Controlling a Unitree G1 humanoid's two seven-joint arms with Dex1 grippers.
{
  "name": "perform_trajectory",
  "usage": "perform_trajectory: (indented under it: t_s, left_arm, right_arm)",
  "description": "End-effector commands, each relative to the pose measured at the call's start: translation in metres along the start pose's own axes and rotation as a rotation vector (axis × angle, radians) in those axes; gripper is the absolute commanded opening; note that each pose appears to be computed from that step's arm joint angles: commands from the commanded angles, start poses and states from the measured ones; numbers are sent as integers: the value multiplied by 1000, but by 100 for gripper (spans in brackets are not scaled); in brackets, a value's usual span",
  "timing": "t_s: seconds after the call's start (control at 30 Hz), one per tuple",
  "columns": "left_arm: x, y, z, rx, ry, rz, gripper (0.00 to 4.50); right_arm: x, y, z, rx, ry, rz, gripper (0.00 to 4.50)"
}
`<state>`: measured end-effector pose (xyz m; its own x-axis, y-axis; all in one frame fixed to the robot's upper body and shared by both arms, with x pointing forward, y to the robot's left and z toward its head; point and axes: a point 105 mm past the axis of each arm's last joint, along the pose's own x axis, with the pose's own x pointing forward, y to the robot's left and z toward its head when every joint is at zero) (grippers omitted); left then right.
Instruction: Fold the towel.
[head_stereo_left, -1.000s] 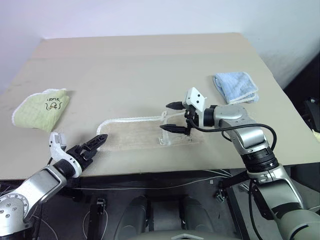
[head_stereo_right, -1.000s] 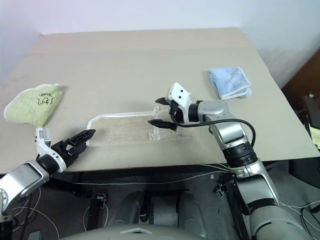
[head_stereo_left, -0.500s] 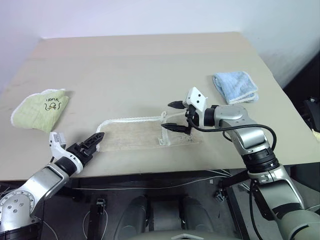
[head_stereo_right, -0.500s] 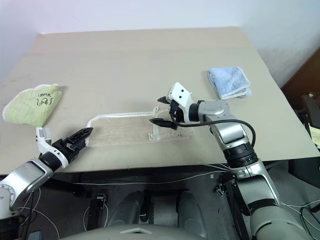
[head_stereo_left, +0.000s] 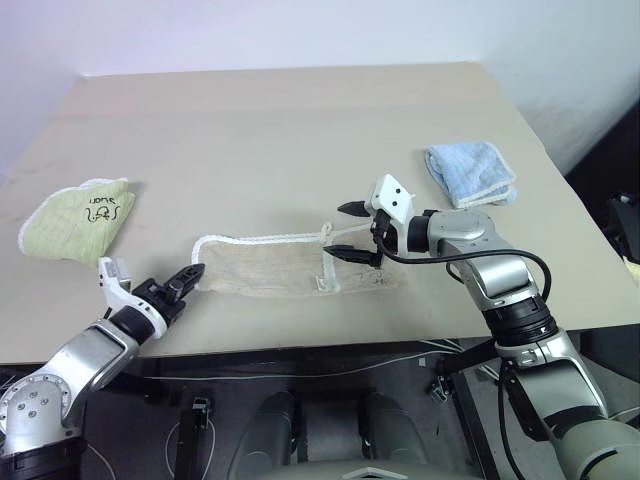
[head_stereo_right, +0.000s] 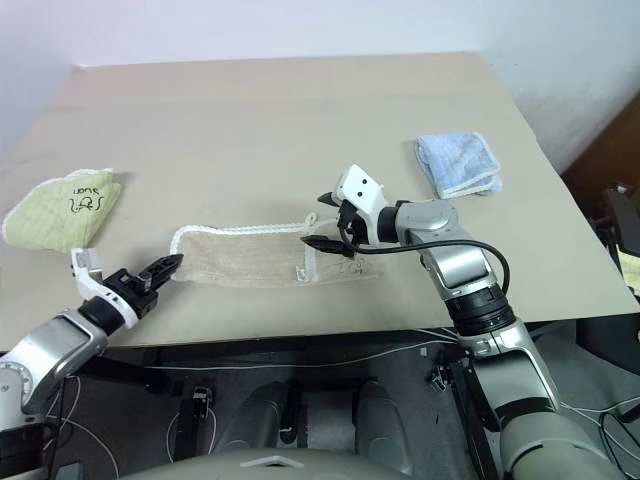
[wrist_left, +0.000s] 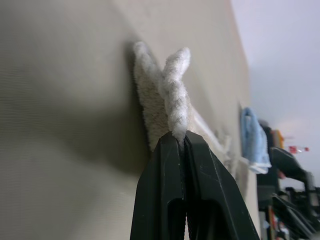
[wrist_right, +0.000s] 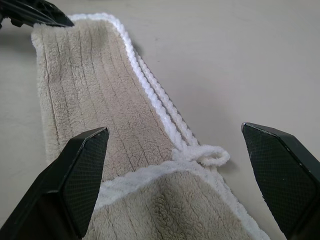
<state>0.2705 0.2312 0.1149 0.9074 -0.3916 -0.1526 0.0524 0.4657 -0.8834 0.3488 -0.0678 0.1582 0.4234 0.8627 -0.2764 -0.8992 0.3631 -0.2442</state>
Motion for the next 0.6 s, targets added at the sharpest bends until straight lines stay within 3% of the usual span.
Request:
perform_trajectory:
  t_s: [0.03,0.37,0.6]
  left_arm:
    - [-5,-28,5,20,10,-115,1]
    - [8,-61,-5,31,94,-230,1]
    - [38,-102,-36,58,250,-374,1]
  right_arm:
    - [-5,-3,11,-16,-45,-27,450]
    - [-15,-12,12,5,-57,-84,450]
    - [-38,-36,26,79,-128,-204,450]
